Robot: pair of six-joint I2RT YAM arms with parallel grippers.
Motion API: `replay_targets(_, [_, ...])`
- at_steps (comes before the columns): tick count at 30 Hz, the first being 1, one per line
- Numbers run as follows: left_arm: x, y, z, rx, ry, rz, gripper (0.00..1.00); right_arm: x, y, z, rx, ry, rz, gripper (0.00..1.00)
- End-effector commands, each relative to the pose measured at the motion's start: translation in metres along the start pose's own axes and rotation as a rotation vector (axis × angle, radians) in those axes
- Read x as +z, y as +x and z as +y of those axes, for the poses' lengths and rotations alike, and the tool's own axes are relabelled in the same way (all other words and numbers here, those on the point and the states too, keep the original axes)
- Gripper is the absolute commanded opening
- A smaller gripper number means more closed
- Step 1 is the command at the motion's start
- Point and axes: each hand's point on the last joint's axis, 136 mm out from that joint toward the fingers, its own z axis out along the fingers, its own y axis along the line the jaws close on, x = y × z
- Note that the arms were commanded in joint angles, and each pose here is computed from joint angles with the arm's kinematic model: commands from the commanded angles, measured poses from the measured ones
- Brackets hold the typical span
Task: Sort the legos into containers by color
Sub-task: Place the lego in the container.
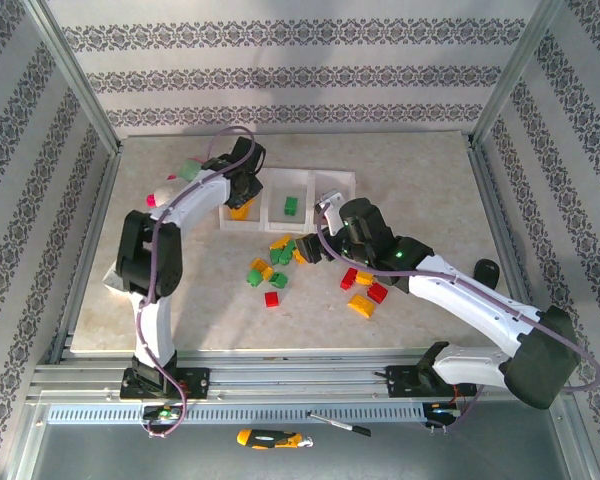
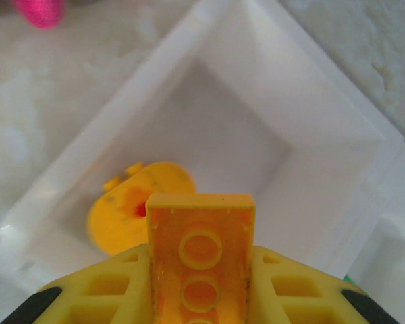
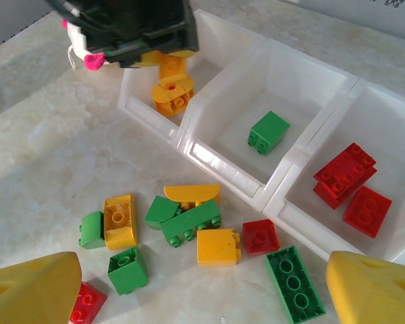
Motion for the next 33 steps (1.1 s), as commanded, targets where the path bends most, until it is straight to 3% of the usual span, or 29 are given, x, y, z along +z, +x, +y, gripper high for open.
replay_targets(1, [0.009, -0.006, -0.004, 0.054, -0.020, 0.024, 0.31, -0.004, -0.013, 0.003, 0.017, 0.007, -0.051, 0.93])
replay_targets(8, [0.030, -0.009, -0.008, 0.061, -0.043, 0.062, 0.36, -0.007, -0.015, 0.002, 0.021, 0.024, -0.063, 0.93])
replay_targets(13, [0.016, -0.016, -0.023, 0.094, 0.025, 0.054, 0.64, -0.014, -0.018, -0.003, 0.028, 0.052, -0.076, 0.93])
replay_targets(19, [-0.022, -0.024, -0.027, 0.123, 0.094, 0.034, 0.82, -0.017, -0.014, -0.016, 0.067, 0.116, -0.079, 0.93])
replay_targets(24, [-0.054, -0.023, -0.023, 0.176, 0.161, -0.029, 0.88, -0.017, -0.001, -0.034, 0.127, 0.201, -0.037, 0.93])
replay_targets(33, [-0.109, 0.015, -0.011, 0.466, 0.360, -0.147, 0.93, -0.015, 0.044, -0.062, 0.248, 0.338, 0.105, 0.91])
